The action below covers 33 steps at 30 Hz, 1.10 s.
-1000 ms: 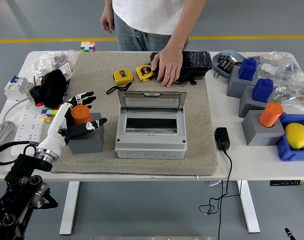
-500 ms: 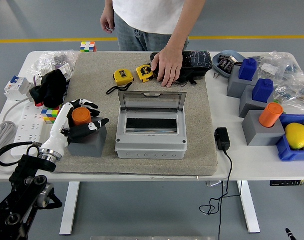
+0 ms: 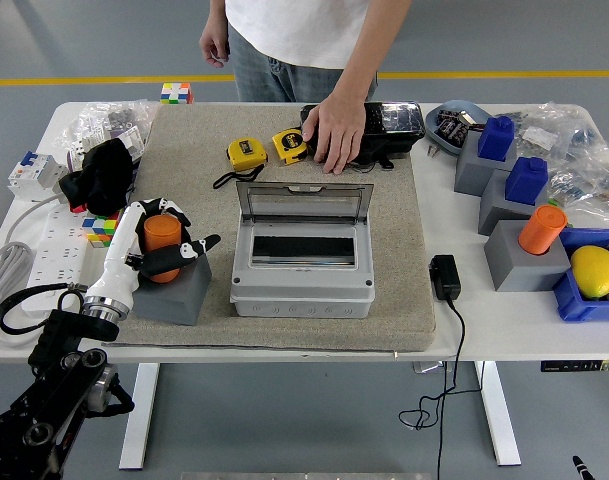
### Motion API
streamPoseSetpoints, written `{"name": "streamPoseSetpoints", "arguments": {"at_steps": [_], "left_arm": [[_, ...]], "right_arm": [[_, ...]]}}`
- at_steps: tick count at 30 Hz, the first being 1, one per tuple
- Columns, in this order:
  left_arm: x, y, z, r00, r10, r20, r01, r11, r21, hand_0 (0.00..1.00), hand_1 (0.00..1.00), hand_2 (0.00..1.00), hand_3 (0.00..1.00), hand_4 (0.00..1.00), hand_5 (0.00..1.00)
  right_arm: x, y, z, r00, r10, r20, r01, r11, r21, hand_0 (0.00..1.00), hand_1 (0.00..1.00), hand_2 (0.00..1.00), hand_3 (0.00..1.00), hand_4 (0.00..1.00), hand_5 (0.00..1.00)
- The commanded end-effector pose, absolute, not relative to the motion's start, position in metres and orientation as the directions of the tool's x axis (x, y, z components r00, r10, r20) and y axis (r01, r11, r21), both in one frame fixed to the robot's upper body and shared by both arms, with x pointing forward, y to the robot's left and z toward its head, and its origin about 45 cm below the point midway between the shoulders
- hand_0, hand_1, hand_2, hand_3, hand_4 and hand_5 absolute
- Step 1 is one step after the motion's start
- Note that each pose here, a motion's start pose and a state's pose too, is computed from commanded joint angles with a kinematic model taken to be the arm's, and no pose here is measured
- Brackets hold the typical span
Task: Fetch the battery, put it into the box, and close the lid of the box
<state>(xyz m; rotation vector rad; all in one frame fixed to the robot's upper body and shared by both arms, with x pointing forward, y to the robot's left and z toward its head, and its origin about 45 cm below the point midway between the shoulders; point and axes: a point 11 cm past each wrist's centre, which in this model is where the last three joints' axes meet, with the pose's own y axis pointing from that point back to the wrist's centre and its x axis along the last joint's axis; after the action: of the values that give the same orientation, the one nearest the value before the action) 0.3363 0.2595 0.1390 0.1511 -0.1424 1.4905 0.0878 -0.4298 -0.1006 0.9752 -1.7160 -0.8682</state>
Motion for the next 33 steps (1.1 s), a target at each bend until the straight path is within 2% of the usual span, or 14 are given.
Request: {"name": "streamPoseSetpoints", "arguments": {"at_steps": [17,18,23,24,29,30,33], "left_arm": [[0.343,0.258,0.152,0.041,0.983,0.177,-0.998,0.048,-0.036,0.103,0.091,0.129,0.131,0.998,0.002],[0.343,0.257,0.153,0.039,0.984,0.175,-0.998,0.046,-0.038,0.075,0.068,0.108,0.117,0.998,0.002],[0.344,0.260,0.160,-0.005,0.983,0.185,-0.997,0.009,-0.075,0.075,0.068,0.108,0.117,0.998,0.002],[0.344,0.261,0.163,-0.017,0.981,0.191,-0.996,0.000,-0.088,0.022,0.002,0.057,0.084,0.998,0.002],[0.348,0.264,0.181,-0.066,0.977,0.202,-0.987,-0.035,-0.156,0.022,0.002,0.057,0.084,0.998,0.002],[0.348,0.264,0.184,-0.069,0.976,0.206,-0.986,-0.035,-0.163,0.023,0.002,0.029,0.052,0.998,0.067],[0.349,0.262,0.194,-0.085,0.968,0.237,-0.979,-0.038,-0.198,0.023,0.002,0.029,0.052,0.998,0.067]], "right_arm": [[0.088,-0.430,-0.101,-0.235,-0.894,0.382,-0.223,0.432,0.874,0.814,0.789,0.782,0.810,0.998,0.998],[0.088,-0.430,-0.101,-0.236,-0.893,0.382,-0.222,0.433,0.874,0.814,0.789,0.782,0.810,0.998,0.998],[0.088,-0.430,-0.100,-0.237,-0.893,0.384,-0.220,0.434,0.874,0.814,0.789,0.782,0.810,0.998,0.998],[0.088,-0.431,-0.100,-0.237,-0.892,0.384,-0.220,0.435,0.873,0.815,0.790,0.782,0.809,0.998,0.998],[0.090,-0.431,-0.100,-0.239,-0.892,0.385,-0.225,0.436,0.871,0.815,0.790,0.782,0.809,0.998,0.998],[0.090,-0.431,-0.100,-0.239,-0.891,0.385,-0.225,0.436,0.871,0.814,0.790,0.782,0.809,0.998,0.998],[0.090,-0.432,-0.099,-0.240,-0.891,0.385,-0.225,0.437,0.871,0.814,0.790,0.782,0.809,0.998,0.998]]}}
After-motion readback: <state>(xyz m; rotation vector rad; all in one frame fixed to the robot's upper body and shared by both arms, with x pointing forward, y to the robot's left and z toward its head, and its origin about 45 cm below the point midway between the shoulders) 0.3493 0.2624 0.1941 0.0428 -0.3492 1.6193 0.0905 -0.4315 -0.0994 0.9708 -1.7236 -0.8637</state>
